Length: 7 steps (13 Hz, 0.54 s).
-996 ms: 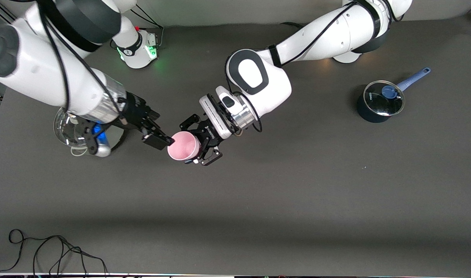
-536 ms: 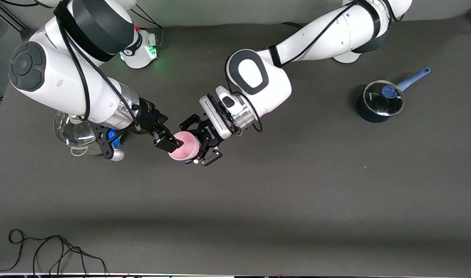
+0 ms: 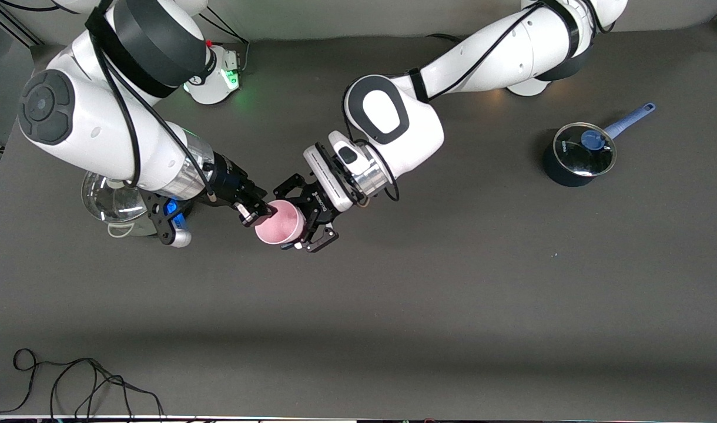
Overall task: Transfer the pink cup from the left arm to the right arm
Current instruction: 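Close the right gripper on the pink cup's side, then open the left gripper and pull it back from the cup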
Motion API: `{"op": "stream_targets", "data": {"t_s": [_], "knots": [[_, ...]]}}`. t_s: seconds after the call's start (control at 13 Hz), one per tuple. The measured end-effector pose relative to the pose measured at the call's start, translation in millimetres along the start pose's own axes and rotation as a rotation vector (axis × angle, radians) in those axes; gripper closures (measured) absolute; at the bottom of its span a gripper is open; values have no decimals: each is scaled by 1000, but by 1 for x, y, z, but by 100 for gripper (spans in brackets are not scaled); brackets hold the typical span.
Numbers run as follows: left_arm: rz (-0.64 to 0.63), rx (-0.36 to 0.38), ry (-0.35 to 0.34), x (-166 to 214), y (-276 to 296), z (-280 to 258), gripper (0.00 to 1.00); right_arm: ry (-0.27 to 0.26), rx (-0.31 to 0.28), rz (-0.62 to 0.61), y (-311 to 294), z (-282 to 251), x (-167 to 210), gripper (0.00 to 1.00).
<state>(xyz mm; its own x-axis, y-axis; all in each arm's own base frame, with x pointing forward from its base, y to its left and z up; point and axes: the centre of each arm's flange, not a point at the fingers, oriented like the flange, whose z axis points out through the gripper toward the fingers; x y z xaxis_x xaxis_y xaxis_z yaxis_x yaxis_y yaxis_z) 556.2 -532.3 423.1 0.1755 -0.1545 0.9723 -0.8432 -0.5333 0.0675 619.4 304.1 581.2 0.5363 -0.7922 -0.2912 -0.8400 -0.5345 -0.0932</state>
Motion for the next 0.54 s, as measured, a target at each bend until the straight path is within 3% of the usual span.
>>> {"op": "stream_targets", "data": {"t_s": [0.08, 0.31, 0.54], "knots": [[0, 0, 0, 0, 0, 0, 35, 0, 0, 0, 0, 0, 0, 70], [9, -3, -1, 0, 5, 1, 35, 0, 4, -1, -1, -1, 0, 96], [11, -2, 1, 1, 4, 1, 35, 1, 7, -2, -1, -3, -1, 96]]}}
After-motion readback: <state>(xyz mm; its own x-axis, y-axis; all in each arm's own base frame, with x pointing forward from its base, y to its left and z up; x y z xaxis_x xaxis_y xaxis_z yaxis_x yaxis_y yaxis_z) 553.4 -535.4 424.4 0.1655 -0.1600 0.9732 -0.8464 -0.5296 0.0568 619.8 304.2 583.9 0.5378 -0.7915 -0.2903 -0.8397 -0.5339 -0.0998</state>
